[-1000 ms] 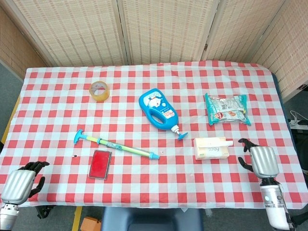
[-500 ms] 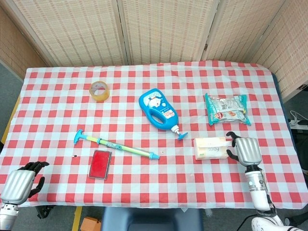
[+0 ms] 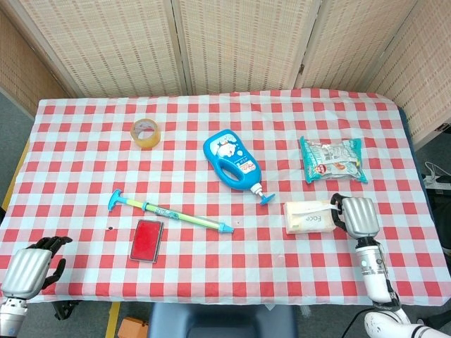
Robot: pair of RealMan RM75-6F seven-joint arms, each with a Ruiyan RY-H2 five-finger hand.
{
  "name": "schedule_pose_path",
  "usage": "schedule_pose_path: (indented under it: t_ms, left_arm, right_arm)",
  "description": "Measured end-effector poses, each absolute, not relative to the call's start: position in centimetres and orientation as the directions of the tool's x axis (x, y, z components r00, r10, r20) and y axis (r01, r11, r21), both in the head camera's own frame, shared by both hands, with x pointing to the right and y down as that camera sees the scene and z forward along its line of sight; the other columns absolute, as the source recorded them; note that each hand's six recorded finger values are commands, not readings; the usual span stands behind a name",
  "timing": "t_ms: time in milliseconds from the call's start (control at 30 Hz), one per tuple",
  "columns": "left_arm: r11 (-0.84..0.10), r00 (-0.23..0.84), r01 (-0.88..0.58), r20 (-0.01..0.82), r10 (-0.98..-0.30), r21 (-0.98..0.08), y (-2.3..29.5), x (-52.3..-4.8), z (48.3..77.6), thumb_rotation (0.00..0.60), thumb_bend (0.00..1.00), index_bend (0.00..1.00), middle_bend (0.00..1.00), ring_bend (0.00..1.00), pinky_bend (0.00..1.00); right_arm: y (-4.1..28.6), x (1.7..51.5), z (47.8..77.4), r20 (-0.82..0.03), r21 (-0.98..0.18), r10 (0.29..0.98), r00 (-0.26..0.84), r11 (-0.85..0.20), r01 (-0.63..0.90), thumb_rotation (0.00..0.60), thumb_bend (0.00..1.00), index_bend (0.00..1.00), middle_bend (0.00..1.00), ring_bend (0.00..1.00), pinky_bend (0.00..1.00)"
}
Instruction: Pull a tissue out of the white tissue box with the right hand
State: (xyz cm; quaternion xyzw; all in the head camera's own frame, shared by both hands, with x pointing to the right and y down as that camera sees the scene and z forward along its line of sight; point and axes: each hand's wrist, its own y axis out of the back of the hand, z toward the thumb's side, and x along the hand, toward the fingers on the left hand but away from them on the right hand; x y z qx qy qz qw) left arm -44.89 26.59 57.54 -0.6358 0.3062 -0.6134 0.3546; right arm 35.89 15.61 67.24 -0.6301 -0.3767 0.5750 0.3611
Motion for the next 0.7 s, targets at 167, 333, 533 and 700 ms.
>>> schedule_pose_path:
  t_ms: [167, 333, 533, 700]
  left_arm:
    - [-0.558, 0.060, 0.044, 0.560, -0.826, -0.828, 26.6, -44.9, 57.4, 0.600, 0.51, 0.31, 0.34, 0.30, 0.53]
    - [-0.557, 0.063, 0.047, 0.559, -0.827, -0.829, 26.6, -44.8, 57.4, 0.600, 0.51, 0.31, 0.34, 0.30, 0.53]
    - [-0.562, 0.071, 0.056, 0.565, -0.822, -0.825, 26.8, -44.4, 57.5, 0.600, 0.51, 0.31, 0.34, 0.30, 0.53]
    - [-0.569, 0.073, 0.065, 0.573, -0.816, -0.820, 27.0, -44.2, 57.7, 0.600, 0.51, 0.31, 0.34, 0.30, 0.53]
  right_arm:
    - [14.9, 36.6, 64.1, -0.380, -0.919, 0.923, 0.056, -0.384, 0.093, 0.600, 0.80, 0.82, 0.67, 0.79, 0.90]
    - [14.7, 38.9, 58.7, -0.282, -0.956, 0.959, 0.029, -0.284, 0.078, 0.600, 0.80, 0.84, 0.67, 0.79, 0.90]
    - [17.5, 43.5, 52.9, -0.228, -0.973, 0.971, -0.067, -0.231, -0.027, 0.600, 0.80, 0.84, 0.67, 0.79, 0.90]
    - [20.5, 45.6, 52.1, -0.268, -0.961, 0.954, -0.136, -0.275, -0.031, 0.600, 0.80, 0.84, 0.67, 0.78, 0.90]
